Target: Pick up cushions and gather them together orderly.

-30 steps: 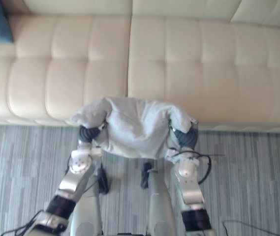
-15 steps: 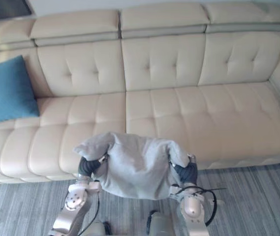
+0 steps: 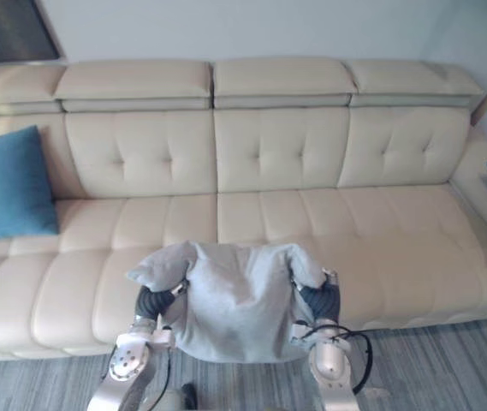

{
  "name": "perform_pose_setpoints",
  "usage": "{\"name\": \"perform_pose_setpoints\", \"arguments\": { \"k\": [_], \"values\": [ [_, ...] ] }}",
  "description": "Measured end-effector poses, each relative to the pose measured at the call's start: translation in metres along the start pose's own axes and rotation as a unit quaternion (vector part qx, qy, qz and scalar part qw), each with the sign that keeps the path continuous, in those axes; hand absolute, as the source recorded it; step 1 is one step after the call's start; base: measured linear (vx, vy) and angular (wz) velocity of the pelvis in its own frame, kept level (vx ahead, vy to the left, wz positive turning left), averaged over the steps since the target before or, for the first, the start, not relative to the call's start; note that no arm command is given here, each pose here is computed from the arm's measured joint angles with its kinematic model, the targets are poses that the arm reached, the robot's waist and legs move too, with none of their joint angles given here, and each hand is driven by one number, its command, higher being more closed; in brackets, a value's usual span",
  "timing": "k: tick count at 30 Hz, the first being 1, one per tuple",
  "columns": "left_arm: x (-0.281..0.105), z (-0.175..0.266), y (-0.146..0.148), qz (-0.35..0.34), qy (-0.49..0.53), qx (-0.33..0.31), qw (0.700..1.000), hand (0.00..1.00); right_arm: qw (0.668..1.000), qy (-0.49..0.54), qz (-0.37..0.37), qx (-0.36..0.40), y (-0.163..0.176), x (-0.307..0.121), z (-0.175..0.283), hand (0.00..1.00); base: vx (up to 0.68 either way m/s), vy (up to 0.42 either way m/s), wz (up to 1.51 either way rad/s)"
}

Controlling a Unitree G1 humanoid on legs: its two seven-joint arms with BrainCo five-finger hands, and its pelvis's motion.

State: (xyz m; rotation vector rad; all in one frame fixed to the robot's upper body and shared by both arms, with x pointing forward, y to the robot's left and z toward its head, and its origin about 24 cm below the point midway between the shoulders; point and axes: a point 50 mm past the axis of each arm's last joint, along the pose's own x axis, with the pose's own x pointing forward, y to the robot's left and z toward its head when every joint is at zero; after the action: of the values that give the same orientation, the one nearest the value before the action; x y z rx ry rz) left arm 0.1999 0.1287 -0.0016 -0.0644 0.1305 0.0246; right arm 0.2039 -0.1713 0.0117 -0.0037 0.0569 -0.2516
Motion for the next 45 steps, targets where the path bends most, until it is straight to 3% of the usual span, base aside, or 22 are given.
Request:
{"name": "perform_pose_setpoints", "arguments": {
  "k": [8, 11, 22, 28, 36, 45],
  "values": [
    [0.006, -0.006, 0.011, -0.003, 0.013, 0.035, 0.999, 1.00, 0.998, 0.042, 0.020, -0.037, 0.007, 0.012, -0.021, 1.00, 0.20, -0.110, 0.02],
    [0.010, -0.012, -0.002, -0.019, 0.027, 0.024, 0.999, 1.00, 0.996, 0.034, 0.017, -0.079, -0.008, 0.027, -0.017, 1.00, 0.13, -0.157, -0.25],
    [0.032, 0.011, -0.011, -0.018, -0.024, 0.030, 0.999, 1.00, 0.998, -0.009, 0.002, -0.061, -0.008, 0.038, 0.004, 1.00, -0.02, -0.002, 0.24],
    [0.069, 0.058, -0.009, 0.020, -0.108, 0.037, 0.993, 1.00, 0.996, -0.082, 0.004, -0.045, 0.015, 0.077, 0.047, 1.00, -0.09, 0.007, 0.19],
    [0.118, 0.165, -0.008, 0.094, -0.261, 0.030, 0.960, 1.00, 0.967, -0.256, -0.010, 0.005, 0.051, 0.118, 0.164, 1.00, -0.12, -0.047, 0.05],
    [0.143, 0.246, -0.008, 0.123, -0.338, 0.047, 0.932, 1.00, 0.944, -0.327, -0.031, 0.029, 0.061, 0.142, 0.247, 1.00, -0.03, -0.014, 0.06]
  ]
}}
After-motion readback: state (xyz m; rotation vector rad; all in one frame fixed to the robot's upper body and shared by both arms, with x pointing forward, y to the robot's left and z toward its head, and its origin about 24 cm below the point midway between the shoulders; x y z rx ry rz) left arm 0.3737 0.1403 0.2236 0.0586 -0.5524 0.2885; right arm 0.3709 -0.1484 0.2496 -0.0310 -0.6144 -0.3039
